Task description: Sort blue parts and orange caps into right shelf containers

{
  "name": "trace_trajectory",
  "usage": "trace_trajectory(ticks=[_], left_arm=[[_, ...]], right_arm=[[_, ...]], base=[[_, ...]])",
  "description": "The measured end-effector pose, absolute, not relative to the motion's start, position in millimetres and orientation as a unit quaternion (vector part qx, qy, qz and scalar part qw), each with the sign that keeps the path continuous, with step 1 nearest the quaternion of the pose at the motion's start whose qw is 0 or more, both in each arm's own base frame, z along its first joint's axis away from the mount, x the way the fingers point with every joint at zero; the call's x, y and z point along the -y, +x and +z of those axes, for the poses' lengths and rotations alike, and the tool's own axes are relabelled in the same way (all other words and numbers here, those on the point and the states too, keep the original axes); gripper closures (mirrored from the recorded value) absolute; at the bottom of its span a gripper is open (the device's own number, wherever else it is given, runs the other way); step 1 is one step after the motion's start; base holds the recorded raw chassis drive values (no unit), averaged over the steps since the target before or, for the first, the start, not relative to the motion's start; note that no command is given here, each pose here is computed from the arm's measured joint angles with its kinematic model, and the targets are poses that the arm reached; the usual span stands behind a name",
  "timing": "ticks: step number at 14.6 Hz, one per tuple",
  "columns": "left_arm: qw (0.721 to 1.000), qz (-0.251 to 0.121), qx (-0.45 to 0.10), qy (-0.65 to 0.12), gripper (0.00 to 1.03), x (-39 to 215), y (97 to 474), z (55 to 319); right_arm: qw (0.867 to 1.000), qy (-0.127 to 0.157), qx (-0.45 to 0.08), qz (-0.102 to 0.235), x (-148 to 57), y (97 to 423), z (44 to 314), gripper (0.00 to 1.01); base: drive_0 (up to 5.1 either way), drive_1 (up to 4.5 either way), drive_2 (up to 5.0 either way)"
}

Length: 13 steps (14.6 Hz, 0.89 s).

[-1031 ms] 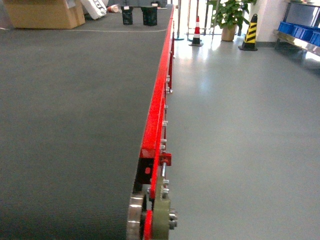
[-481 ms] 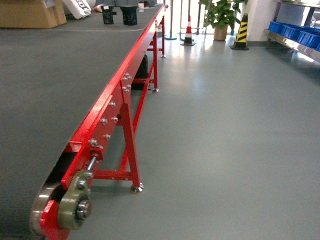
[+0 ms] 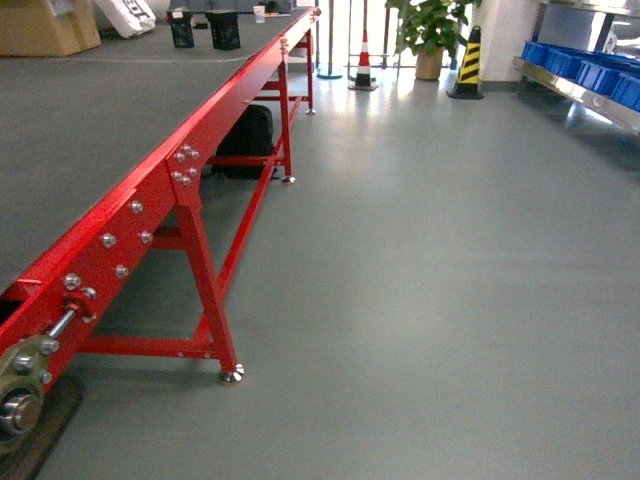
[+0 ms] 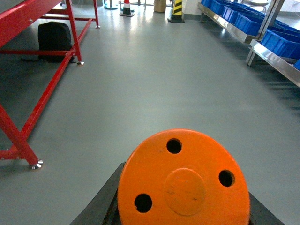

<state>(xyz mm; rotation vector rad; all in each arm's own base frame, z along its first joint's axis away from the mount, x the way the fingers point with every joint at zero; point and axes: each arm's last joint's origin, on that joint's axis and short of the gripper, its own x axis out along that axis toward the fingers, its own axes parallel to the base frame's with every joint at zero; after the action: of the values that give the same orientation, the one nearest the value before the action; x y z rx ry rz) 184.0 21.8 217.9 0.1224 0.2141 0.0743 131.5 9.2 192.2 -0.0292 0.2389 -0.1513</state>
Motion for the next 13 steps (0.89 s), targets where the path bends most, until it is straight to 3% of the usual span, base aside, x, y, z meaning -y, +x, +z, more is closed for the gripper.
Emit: trace_trajectory(ticks=[13], left_arm=[[0.992,0.037,-0.107,0.061,0.58,-21.9,184.1,217.8]], right_arm=[[0.99,-0.015,-0.12,-0.075,-9.2,131.5,192.1,0.58]], base=[[5.0,-2.8,-1.9]])
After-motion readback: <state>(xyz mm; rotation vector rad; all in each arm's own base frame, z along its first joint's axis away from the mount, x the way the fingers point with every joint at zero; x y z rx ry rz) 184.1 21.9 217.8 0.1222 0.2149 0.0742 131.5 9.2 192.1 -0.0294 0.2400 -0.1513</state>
